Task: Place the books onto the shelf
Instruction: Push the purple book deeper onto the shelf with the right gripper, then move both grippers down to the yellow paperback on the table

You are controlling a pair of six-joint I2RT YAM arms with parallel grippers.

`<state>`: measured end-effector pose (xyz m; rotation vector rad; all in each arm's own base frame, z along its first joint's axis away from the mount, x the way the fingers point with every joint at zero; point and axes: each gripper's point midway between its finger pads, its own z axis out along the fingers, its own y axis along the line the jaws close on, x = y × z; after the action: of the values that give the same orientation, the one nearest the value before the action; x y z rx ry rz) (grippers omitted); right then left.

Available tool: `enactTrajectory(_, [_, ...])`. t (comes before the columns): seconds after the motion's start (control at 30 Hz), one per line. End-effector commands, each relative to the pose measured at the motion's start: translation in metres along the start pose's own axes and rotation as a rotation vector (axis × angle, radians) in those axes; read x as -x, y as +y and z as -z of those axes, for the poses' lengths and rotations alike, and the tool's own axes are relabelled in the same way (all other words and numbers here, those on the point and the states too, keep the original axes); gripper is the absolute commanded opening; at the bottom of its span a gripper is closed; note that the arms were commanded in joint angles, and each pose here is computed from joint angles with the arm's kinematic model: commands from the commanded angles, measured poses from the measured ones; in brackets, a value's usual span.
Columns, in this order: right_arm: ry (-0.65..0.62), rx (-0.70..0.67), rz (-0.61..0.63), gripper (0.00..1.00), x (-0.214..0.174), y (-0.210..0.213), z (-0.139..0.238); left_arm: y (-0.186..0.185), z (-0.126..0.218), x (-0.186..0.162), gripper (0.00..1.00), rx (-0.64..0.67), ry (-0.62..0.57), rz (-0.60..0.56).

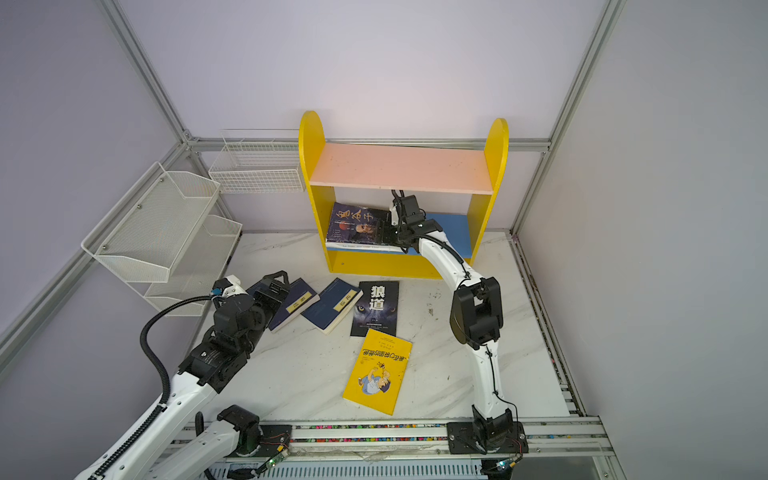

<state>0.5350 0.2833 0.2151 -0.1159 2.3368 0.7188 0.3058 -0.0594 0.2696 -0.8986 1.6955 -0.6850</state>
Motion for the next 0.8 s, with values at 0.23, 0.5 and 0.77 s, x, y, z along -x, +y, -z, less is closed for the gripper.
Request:
enactTrajectory(0.23, [-0.142, -0.005, 0.087, 0.76, 0.002, 0.017, 0.097, -0.032, -0.011, -0.048, 1.00, -0.138, 0.272, -0.222])
enactTrajectory(0.5, [-0.089, -0.016, -0.059, 0.74, -0.084, -0.010, 0.143, -0.040, -0.012, -0.156, 1.00, -0.222, 0.642, -0.412])
enactTrajectory(0.77, [0.104, 0.002, -0.158, 0.72, -0.192, -0.030, 0.163, 0.000, 0.000, -0.266, 0.98, -0.151, 0.893, -0.559])
